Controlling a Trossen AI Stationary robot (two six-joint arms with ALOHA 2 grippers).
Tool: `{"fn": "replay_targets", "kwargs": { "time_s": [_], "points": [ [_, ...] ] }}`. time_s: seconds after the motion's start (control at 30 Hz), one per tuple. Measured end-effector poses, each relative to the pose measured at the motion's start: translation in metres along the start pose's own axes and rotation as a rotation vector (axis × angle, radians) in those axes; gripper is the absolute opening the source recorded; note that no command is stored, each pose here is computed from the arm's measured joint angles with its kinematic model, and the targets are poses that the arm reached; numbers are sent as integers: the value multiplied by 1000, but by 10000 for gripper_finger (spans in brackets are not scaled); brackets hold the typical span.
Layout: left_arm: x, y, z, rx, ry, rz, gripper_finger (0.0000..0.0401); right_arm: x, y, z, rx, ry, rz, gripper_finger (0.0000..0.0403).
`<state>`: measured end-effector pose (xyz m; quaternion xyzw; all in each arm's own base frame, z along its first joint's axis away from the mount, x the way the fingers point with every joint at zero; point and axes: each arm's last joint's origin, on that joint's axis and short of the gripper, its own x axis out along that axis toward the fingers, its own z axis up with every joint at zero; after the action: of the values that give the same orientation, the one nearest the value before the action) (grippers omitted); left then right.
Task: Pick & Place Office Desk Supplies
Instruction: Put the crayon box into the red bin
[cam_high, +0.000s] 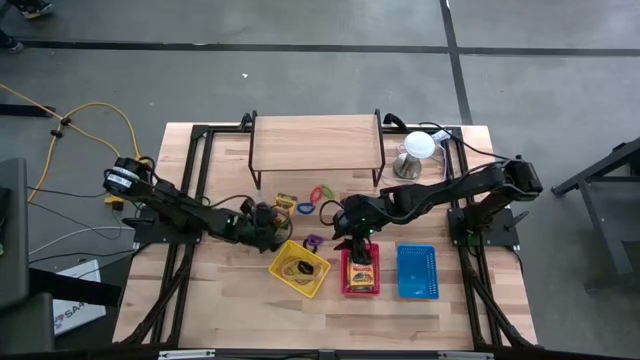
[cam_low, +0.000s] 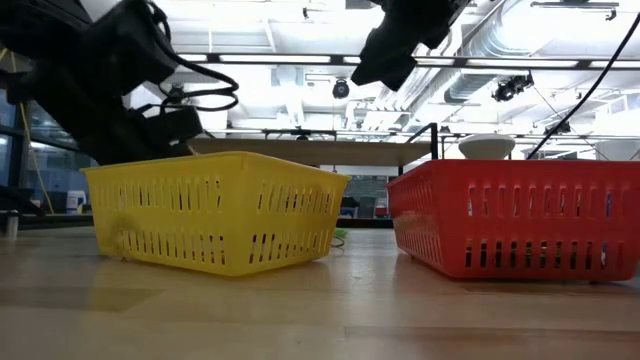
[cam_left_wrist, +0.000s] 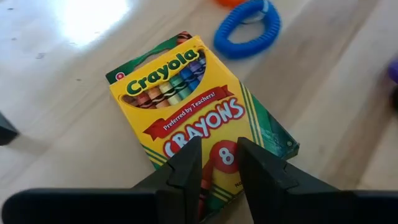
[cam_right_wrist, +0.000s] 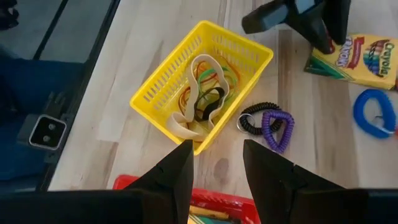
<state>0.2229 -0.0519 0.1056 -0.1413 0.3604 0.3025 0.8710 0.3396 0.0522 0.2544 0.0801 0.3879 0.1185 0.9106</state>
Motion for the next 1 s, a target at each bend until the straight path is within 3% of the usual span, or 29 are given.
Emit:
{"fn": "replay_targets", "kwargs": {
  "time_s": [0.2,0.4,0.67,1.0],
  "points": [
    [-4,-5,-5,89,6,-27,99,22,-9,-2,124,12,12,128],
    [-4,-5,-5,98,6,-32,99,52,-29,-1,264,-40,57,128],
    [-6,-13,-3,121,-24,-103,99,56,-57,-1,407,-65,34,128],
    [1,-11,11,193,-48,-173,99,56,-59,1,407,-80,40,128]
  ]
}}
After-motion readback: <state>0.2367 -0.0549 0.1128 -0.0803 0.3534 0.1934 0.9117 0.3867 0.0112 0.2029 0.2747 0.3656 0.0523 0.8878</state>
